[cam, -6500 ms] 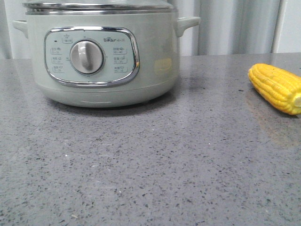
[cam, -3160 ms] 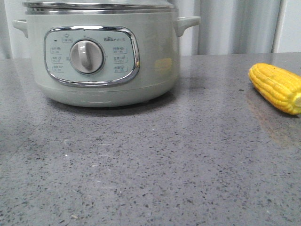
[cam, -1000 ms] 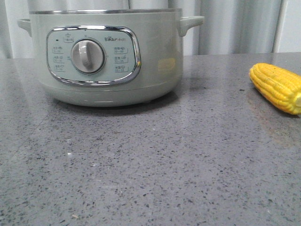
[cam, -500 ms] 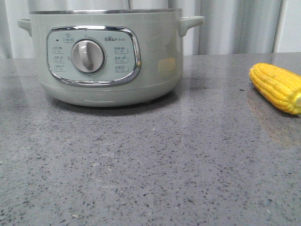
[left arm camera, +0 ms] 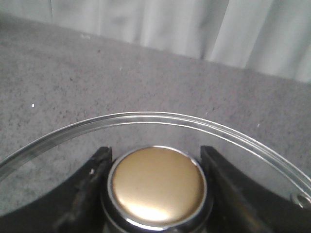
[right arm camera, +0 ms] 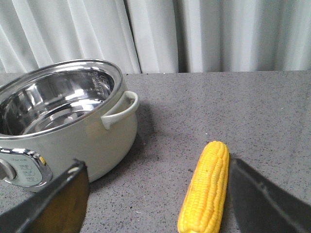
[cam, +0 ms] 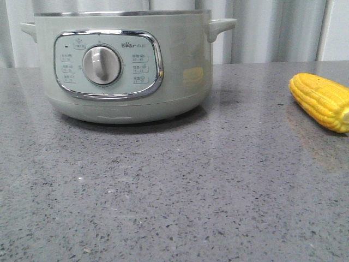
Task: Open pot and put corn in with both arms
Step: 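Lift the glass lid off the pot with the left gripper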
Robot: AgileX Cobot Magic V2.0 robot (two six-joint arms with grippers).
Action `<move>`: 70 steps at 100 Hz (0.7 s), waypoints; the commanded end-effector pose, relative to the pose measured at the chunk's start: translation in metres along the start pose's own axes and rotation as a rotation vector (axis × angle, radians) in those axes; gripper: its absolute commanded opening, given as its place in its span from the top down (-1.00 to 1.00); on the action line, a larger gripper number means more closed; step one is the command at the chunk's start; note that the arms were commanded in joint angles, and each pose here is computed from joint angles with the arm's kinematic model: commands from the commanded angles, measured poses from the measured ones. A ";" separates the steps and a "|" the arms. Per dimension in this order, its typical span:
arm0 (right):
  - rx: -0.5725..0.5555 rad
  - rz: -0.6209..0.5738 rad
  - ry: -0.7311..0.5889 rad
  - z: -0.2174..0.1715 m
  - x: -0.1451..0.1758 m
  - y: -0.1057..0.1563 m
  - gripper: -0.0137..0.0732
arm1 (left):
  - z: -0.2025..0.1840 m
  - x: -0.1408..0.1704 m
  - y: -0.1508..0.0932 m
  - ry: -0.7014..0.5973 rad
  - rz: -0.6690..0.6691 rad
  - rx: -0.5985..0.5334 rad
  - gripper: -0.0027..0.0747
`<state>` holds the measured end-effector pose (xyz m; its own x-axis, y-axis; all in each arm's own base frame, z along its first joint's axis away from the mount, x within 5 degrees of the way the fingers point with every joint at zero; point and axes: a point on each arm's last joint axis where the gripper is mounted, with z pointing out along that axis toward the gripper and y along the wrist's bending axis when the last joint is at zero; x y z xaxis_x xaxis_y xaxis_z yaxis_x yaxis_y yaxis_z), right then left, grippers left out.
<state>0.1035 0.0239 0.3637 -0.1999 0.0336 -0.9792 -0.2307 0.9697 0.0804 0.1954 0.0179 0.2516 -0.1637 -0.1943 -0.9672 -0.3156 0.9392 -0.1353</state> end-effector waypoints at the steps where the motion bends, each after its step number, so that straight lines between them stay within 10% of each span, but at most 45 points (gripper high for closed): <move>1: 0.014 -0.014 -0.085 0.000 -0.015 -0.001 -0.44 | 0.002 -0.013 0.003 -0.114 0.022 -0.049 0.69; 36: 0.015 -0.013 -0.076 0.002 -0.015 -0.001 -0.44 | 0.018 0.007 0.000 -0.005 0.063 -0.060 0.64; 70: 0.014 -0.011 -0.074 0.003 -0.015 -0.001 -0.44 | 0.025 0.017 0.000 0.043 0.079 -0.066 -0.05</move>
<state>0.1072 0.0243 0.3620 -0.2149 0.0320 -0.9761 -0.2294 0.9698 0.0823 0.2126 0.0182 0.2127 -0.3243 -0.1653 -0.9314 -0.3424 0.9384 -0.0473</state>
